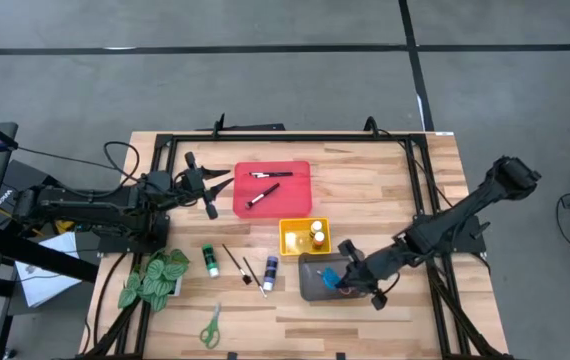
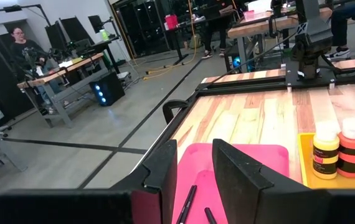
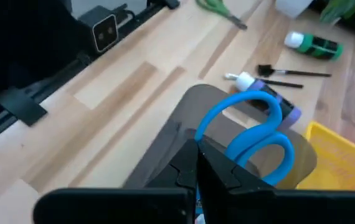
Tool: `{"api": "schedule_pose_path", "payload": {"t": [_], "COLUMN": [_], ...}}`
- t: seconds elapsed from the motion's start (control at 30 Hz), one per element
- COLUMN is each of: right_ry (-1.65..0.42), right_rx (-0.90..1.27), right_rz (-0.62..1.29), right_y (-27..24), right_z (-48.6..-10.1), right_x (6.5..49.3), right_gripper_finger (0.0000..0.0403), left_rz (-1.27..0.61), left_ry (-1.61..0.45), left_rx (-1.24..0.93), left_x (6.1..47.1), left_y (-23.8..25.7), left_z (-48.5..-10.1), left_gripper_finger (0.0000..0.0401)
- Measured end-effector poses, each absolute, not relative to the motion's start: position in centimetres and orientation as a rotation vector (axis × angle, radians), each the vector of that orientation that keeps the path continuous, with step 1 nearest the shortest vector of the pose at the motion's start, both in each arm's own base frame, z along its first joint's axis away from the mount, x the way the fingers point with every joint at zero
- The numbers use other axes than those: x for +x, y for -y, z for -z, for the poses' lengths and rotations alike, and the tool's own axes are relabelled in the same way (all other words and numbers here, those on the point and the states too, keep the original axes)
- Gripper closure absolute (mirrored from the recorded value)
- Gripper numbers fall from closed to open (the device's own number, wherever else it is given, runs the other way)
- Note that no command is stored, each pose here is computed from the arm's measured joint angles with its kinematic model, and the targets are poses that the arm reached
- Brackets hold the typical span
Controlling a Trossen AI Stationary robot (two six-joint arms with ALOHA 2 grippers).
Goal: Pick & Place Paint Supplies
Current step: Put the blue scissors into the black bin
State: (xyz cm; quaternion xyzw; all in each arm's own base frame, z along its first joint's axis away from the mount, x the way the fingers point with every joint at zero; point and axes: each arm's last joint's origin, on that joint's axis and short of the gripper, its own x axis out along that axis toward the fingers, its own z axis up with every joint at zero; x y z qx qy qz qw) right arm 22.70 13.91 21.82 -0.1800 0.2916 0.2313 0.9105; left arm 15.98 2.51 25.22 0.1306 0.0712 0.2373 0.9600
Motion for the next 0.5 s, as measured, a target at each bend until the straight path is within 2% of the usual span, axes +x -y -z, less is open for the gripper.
{"api": "schedule_pose_path", "payload": {"t": [0.5], "right_ry": [-0.801], "right_rx": [-0.283], "right_rz": [-0.451], "right_y": [-12.9], "right_z": [-18.1], "right_x": [24.6], "right_gripper_finger": [0.0403], "left_rz": [-0.481], "left_ry": [-0.145], "left_rx": [0.265], "left_x": [16.0], "left_y": [-2.5], "left_z": [-25.2], "left_gripper_finger": [0.0306]}}
